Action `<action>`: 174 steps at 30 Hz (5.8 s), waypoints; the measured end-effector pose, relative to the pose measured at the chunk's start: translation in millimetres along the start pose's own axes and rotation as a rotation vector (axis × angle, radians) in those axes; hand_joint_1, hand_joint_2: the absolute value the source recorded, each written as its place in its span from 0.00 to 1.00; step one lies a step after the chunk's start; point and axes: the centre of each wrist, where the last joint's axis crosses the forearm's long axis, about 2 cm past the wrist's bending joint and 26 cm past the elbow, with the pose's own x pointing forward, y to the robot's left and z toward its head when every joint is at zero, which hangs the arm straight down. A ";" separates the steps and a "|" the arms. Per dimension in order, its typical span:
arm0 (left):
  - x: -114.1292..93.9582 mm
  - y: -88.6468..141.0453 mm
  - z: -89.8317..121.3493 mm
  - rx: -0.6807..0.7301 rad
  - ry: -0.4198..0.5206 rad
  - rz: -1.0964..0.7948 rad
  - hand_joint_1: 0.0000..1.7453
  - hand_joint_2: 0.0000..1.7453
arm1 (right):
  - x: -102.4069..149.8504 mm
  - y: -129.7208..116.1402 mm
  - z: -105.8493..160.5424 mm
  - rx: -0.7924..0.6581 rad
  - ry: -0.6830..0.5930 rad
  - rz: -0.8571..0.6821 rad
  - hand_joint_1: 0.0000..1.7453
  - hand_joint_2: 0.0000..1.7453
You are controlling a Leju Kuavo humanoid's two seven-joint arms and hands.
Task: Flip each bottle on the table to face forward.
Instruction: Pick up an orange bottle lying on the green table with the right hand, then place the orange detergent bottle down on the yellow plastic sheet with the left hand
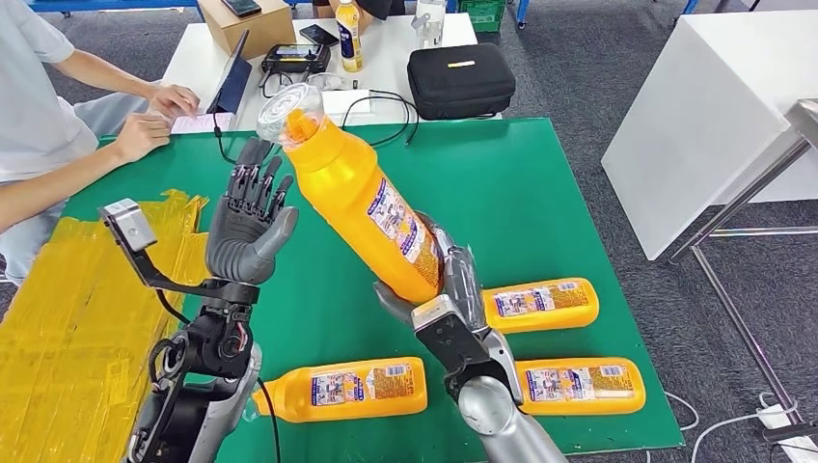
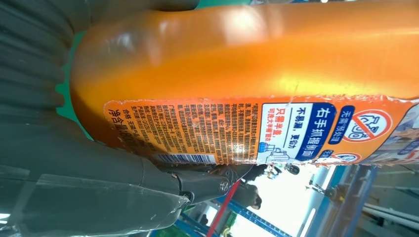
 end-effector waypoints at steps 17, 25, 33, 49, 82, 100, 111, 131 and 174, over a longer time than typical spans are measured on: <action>-2.7 -10.2 5.9 -0.052 -0.016 0.010 0.00 1.00 | -39.8 1.1 -16.7 0.126 0.172 0.035 0.90 1.00; -3.5 -11.6 6.5 -0.057 -0.013 0.016 0.00 1.00 | -46.3 -0.4 -21.8 0.108 0.201 0.036 0.91 1.00; -4.0 -11.4 7.2 -0.057 -0.010 0.021 0.00 1.00 | -46.6 0.8 -23.0 0.112 0.200 0.041 0.90 1.00; -10.3 -7.5 8.1 -0.045 0.021 0.018 0.00 1.00 | -14.6 38.0 -21.5 0.233 -0.019 0.181 0.93 1.00; -21.3 5.0 16.9 0.014 0.055 0.007 1.00 1.00 | -0.8 54.6 -17.9 0.327 -0.068 0.211 0.99 1.00; -13.7 4.6 10.7 0.019 0.016 -0.040 1.00 1.00 | 4.4 44.8 -10.4 0.224 -0.134 0.230 0.00 1.00; 27.8 52.1 -19.5 0.240 -0.370 -0.947 1.00 1.00 | 35.9 11.5 -0.1 0.052 -0.190 -0.090 0.00 1.00; 70.4 177.5 -40.0 0.081 -0.181 -2.386 1.00 1.00 | 49.5 -45.0 8.1 0.000 -0.214 -0.263 0.00 1.00; 41.2 288.3 23.6 -0.412 0.903 -1.639 0.28 1.00 | 32.9 -33.6 6.7 0.125 -0.121 -0.290 0.00 1.00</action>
